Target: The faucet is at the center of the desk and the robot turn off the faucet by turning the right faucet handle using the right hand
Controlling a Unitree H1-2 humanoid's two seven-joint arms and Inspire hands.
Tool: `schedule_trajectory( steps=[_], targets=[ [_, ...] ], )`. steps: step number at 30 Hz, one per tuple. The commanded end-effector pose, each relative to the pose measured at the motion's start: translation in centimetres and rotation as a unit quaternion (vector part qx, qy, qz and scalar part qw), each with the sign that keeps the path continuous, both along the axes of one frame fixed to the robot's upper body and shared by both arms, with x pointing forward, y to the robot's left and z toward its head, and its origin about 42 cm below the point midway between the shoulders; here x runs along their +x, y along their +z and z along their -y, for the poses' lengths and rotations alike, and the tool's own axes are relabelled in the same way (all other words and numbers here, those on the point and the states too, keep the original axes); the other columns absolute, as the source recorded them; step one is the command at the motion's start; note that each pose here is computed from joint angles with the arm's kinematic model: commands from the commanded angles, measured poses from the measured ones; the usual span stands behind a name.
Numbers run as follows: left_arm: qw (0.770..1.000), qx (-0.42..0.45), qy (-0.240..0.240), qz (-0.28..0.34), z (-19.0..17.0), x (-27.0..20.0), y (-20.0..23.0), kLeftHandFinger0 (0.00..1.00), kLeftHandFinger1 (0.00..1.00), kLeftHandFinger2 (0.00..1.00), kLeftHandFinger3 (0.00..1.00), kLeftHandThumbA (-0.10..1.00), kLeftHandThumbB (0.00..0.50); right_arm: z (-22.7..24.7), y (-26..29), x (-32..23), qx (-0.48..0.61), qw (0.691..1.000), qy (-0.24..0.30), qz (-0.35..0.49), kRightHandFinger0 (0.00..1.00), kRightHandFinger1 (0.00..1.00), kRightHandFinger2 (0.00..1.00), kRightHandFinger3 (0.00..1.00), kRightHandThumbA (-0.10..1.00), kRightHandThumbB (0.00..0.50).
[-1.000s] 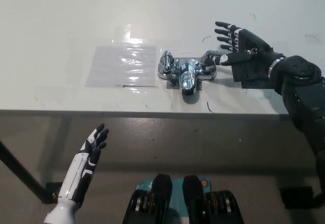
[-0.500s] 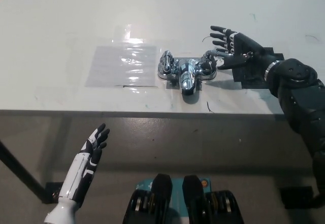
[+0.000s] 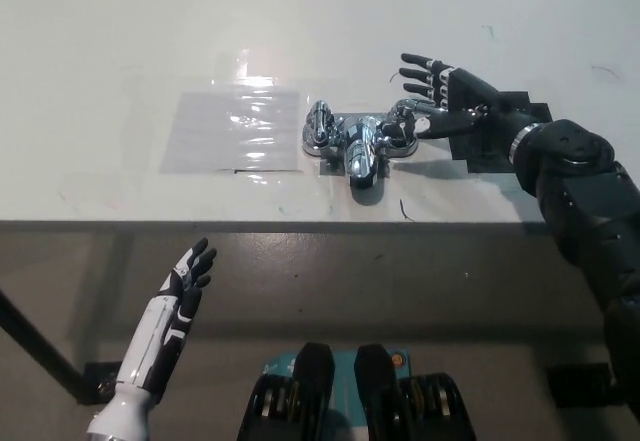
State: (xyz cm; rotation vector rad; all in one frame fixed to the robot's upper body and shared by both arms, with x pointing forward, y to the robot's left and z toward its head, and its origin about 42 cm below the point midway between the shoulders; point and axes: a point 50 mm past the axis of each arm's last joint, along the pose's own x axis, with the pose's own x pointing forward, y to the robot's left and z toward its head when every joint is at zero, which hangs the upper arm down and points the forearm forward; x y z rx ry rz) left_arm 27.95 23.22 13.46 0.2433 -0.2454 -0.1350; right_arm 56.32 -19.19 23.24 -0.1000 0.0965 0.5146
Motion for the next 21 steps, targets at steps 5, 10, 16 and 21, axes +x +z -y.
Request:
schedule_trajectory(
  steps=[5, 10, 16, 21],
  targets=[
    [1.0, 0.007, -0.004, 0.03, -0.2, 0.6, 1.2, 1.0, 1.0, 1.0, 1.0, 1.0, 0.211, -3.6, 3.6, 0.3, 0.038, 0.996, 0.065, 0.051, 1.0, 1.0, 1.0, 1.0, 1.0, 0.399],
    [1.0, 0.01, -0.002, 0.028, -0.3, 0.4, 1.3, 1.0, 1.0, 1.0, 1.0, 1.0, 0.215, -5.2, 3.6, -1.0, 0.051, 0.994, 0.059, 0.078, 1.0, 1.0, 1.0, 1.0, 1.0, 0.356],
    [1.0, 0.005, -0.004, 0.031, -0.2, 0.6, 1.3, 1.0, 1.0, 1.0, 1.0, 1.0, 0.214, -7.3, 3.7, -3.0, 0.086, 0.99, 0.025, 0.11, 1.0, 1.0, 1.0, 1.0, 1.0, 0.328],
    [0.999, 0.007, -0.001, 0.034, -0.4, 0.7, 1.4, 1.0, 1.0, 1.0, 1.0, 1.0, 0.223, -8.4, 3.1, -3.9, 0.1, 0.988, 0.023, 0.116, 1.0, 1.0, 1.0, 1.0, 1.0, 0.362]
  ],
)
